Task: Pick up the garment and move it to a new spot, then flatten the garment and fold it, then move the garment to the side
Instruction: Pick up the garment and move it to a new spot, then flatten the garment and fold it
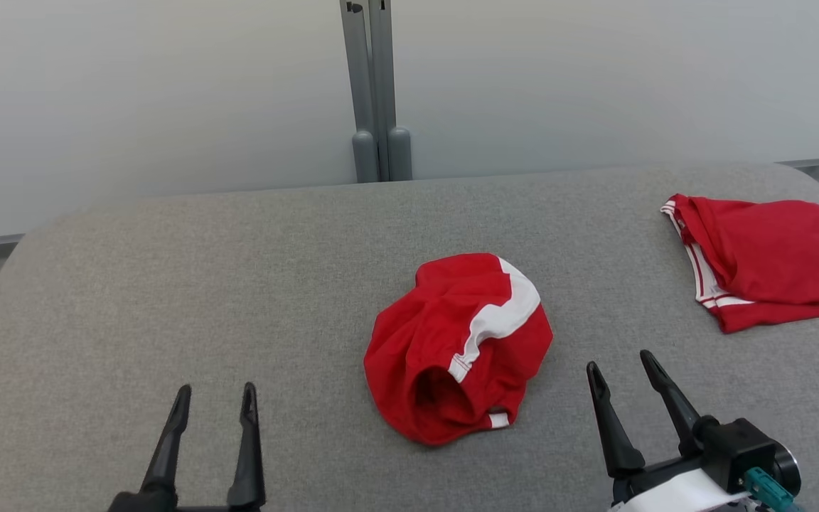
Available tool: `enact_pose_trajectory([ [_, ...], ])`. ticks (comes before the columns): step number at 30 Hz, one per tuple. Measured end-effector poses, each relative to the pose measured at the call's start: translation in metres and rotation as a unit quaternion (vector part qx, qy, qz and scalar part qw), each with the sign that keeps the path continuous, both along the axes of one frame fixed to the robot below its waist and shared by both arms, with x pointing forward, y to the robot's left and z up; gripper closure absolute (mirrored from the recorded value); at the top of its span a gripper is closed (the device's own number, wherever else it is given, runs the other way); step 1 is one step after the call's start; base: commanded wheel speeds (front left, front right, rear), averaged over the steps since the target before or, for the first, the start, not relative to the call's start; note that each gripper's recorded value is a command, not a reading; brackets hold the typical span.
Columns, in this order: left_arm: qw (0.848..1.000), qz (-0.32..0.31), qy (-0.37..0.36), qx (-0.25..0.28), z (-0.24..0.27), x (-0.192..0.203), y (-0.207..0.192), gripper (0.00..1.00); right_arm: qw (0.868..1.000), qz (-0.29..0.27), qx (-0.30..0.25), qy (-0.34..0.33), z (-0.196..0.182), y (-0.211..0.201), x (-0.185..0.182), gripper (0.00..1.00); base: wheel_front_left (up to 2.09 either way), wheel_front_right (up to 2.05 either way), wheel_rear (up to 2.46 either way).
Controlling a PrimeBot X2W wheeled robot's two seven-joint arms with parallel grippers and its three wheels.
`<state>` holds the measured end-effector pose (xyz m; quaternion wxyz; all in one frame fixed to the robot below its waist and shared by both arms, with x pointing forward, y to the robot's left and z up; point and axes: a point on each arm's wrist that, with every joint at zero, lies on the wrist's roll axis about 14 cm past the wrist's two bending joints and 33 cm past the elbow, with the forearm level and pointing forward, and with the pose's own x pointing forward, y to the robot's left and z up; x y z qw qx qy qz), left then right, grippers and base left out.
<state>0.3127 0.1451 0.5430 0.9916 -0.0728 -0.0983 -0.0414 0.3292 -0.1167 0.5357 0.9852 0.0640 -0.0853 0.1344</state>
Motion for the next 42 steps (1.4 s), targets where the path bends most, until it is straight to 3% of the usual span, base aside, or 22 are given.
enact_pose_trajectory([
  [6,0.999,0.037,0.017,0.014,-0.013,-0.019,0.024,0.00,1.000,-0.001,0.003,0.008,-0.006,0.001,-0.016,0.00,0.00,0.00,0.00],
  [42,0.998,0.031,0.044,0.024,-0.028,-0.022,0.006,0.00,1.000,-0.003,0.004,0.014,-0.010,0.002,-0.014,0.00,0.00,0.00,0.00],
])
